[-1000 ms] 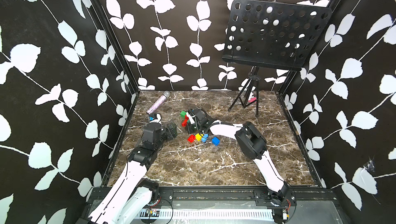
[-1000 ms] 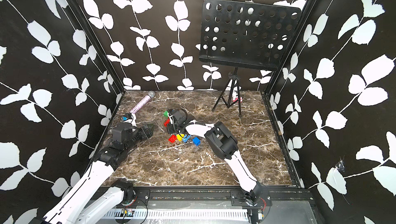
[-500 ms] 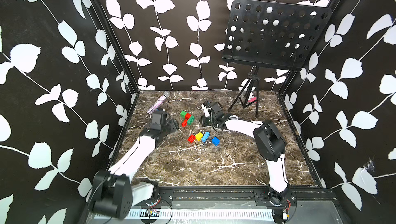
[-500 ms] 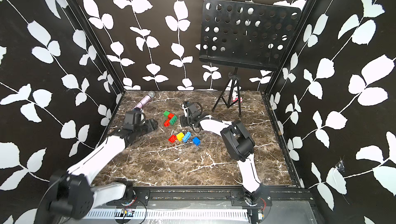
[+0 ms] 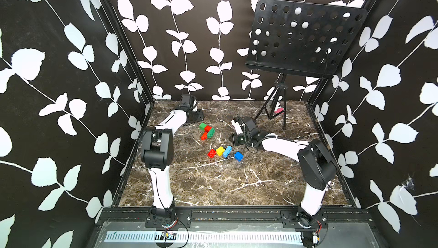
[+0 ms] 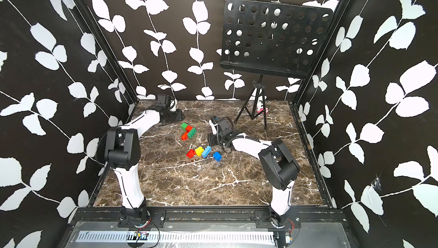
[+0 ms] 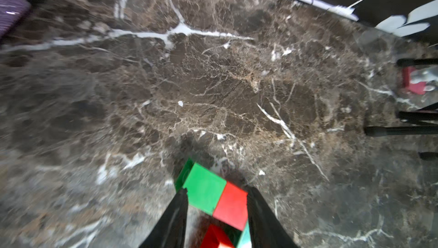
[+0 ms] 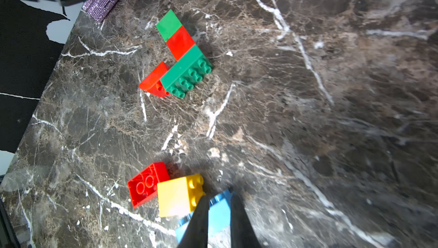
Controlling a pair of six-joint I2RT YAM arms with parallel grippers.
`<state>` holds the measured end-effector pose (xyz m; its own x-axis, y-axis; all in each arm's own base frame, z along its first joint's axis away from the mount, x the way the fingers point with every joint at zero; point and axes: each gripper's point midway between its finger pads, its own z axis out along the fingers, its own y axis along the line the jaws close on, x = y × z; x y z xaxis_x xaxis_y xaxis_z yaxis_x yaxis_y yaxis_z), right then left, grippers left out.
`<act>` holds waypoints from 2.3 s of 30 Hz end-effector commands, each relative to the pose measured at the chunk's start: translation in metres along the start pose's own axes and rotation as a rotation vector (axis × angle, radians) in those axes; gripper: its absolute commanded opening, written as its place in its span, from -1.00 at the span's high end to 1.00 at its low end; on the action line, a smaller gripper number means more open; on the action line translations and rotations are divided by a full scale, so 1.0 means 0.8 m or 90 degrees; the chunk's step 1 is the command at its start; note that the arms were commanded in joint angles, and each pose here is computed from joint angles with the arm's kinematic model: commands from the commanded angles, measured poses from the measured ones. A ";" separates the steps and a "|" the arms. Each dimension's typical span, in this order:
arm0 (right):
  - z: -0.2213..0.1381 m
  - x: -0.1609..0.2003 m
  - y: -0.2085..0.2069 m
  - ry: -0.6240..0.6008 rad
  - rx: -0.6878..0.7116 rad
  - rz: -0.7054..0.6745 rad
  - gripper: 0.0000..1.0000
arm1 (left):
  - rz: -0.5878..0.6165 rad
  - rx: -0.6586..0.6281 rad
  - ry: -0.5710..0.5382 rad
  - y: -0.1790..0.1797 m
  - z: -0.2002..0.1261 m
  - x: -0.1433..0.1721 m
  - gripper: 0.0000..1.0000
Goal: Assemble the letter r with lego
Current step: Adjust the lego brick at the center of the board.
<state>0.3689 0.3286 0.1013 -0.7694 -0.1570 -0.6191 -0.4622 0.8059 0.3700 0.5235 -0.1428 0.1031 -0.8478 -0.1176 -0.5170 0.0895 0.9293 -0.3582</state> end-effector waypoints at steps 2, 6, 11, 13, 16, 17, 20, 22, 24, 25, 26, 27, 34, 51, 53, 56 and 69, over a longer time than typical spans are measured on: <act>-0.008 -0.001 -0.005 -0.012 0.001 -0.009 0.64 | 0.012 0.040 0.041 -0.017 0.021 -0.006 0.20; -0.011 0.004 -0.006 -0.008 0.001 -0.012 0.64 | 0.030 0.037 0.048 -0.023 0.039 -0.003 0.24; -0.015 0.006 -0.009 -0.008 0.008 -0.016 0.65 | 0.034 0.019 0.088 -0.015 0.045 0.020 0.81; -0.015 0.006 -0.008 -0.006 0.006 -0.016 0.65 | 0.037 0.006 0.104 -0.009 0.044 0.032 0.97; -0.015 0.010 -0.007 -0.001 0.001 -0.015 0.66 | 0.037 -0.007 0.115 -0.002 0.037 0.047 1.00; -0.015 0.009 -0.007 -0.002 0.001 -0.014 0.65 | 0.037 -0.014 0.119 0.001 0.034 0.054 1.00; -0.015 0.012 -0.006 0.002 -0.003 -0.012 0.66 | 0.044 -0.051 0.129 0.017 0.024 0.070 1.00; -0.015 0.014 -0.005 0.005 -0.007 -0.010 0.66 | 0.051 -0.084 0.139 0.029 0.015 0.081 1.00; -0.015 0.016 -0.005 0.006 -0.009 -0.009 0.66 | 0.053 -0.102 0.154 0.036 0.006 0.090 1.00; -0.015 0.018 -0.005 0.009 -0.011 -0.009 0.66 | 0.052 -0.106 0.164 0.037 0.000 0.096 1.00; -0.015 0.019 -0.005 0.010 -0.011 -0.008 0.66 | 0.050 -0.108 0.168 0.038 -0.005 0.100 1.00; -0.014 0.021 -0.005 0.012 -0.013 -0.007 0.66 | 0.049 -0.109 0.175 0.038 -0.009 0.109 1.00; -0.013 0.025 0.017 0.017 -0.074 -0.004 0.66 | 0.017 -0.055 0.162 0.021 -0.046 0.151 1.00; 0.045 0.011 0.114 0.064 -0.176 -0.062 0.68 | -0.062 0.020 0.099 0.000 -0.100 0.220 1.00; 0.056 0.013 0.118 0.078 -0.185 -0.059 0.68 | -0.069 0.019 0.085 0.002 -0.109 0.225 1.00; 0.075 0.018 0.116 0.096 -0.187 -0.053 0.69 | -0.075 0.022 0.068 0.002 -0.121 0.231 1.00; 0.120 0.004 0.097 0.082 -0.130 -0.053 0.72 | -0.086 0.025 0.111 0.006 -0.108 0.262 1.00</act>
<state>0.3629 0.4428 0.0601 -0.7733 -0.3145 -0.5506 -0.5995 0.6454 0.4733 0.3021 -0.1283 0.0632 -0.9286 -0.1745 -0.3274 -0.0166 0.9011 -0.4333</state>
